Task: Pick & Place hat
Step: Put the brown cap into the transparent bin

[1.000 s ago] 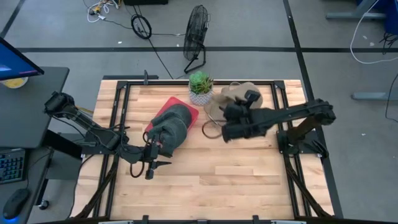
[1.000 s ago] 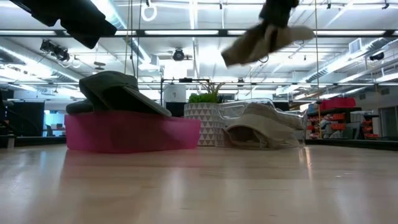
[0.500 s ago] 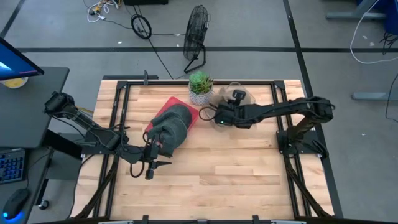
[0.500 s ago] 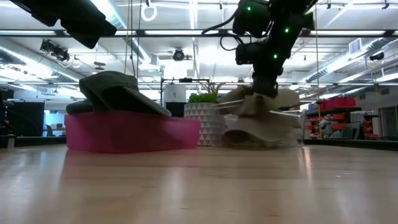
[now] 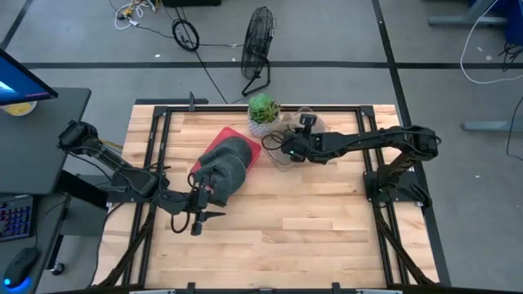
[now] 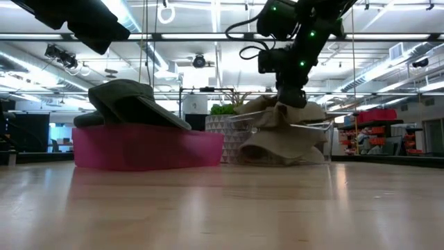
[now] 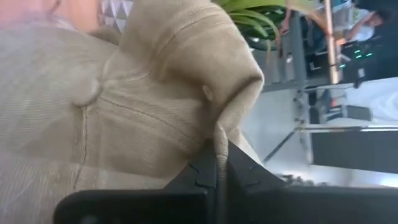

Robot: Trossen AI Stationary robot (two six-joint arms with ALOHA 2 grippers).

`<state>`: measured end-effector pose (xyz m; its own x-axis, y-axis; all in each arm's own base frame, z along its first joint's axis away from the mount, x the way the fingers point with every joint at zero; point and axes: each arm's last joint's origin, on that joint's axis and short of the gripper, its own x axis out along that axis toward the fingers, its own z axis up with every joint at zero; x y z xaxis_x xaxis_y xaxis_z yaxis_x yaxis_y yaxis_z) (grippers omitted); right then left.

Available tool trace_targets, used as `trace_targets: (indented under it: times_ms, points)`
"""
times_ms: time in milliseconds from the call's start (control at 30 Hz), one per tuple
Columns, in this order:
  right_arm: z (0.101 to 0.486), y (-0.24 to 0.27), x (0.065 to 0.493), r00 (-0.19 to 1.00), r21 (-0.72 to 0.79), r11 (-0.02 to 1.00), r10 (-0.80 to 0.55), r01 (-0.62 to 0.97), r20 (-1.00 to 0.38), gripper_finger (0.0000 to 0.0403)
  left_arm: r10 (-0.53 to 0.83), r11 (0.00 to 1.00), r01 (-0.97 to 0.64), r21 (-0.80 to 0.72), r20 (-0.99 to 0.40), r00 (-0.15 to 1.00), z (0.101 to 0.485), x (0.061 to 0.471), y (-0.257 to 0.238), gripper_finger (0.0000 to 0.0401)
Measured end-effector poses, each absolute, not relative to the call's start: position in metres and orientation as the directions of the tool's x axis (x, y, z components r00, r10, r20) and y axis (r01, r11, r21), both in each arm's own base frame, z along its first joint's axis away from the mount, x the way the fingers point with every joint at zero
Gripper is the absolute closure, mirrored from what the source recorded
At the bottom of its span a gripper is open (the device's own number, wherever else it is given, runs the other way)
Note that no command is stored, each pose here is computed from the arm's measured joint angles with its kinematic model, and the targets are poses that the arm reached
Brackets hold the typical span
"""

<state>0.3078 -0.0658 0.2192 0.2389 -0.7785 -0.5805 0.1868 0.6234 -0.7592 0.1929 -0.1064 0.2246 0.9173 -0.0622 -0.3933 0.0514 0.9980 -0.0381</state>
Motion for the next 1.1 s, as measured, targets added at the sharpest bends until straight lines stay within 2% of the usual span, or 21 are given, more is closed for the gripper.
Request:
trace_targets:
  times_ms: [200, 400, 567, 733, 933, 1033, 1100]
  points:
    - [0.218, -0.075, 0.306, 0.241, -0.688, 0.671, -0.742, 0.278, -0.626, 0.0364, -0.061, 0.998, 0.046, -0.046, -0.392, 0.918, 0.225, 0.193, -0.106, 0.0263]
    - [0.219, -0.078, 0.304, 0.209, -0.713, 0.629, -0.777, 0.31, -0.594, 0.0298, -0.061, 0.996, 0.032, -0.08, -0.392, 0.918, 0.225, 0.193, -0.106, 0.0263]
    - [0.221, -0.055, 0.299, 0.213, -0.696, 0.653, -0.756, 0.297, -0.619, 0.0241, -0.061, 0.994, 0.021, -0.104, -0.393, 0.918, 0.225, 0.193, -0.106, 0.0263]
    - [0.231, -0.024, 0.287, 0.231, -0.725, 0.631, -0.776, 0.276, -0.588, 0.02, -0.061, 0.994, 0.018, -0.111, -0.393, 0.917, 0.225, 0.193, -0.106, 0.0263]
    - [0.246, 0.003, 0.28, 0.343, -0.616, 0.696, -0.718, 0.37, -0.606, 0.0203, -0.061, 0.994, 0.018, -0.112, -0.393, 0.918, 0.225, 0.193, -0.106, 0.0263]
    - [0.243, 0.006, 0.28, 0.366, -0.515, 0.783, -0.62, 0.349, -0.694, 0.0235, -0.061, 0.994, 0.018, -0.111, -0.393, 0.917, 0.225, 0.193, -0.106, 0.0263]
    - [0.239, 0.004, 0.281, 0.357, -0.475, 0.81, -0.58, 0.344, -0.732, 0.027, -0.061, 0.994, 0.018, -0.111, -0.393, 0.917, 0.225, 0.193, -0.106, 0.0263]
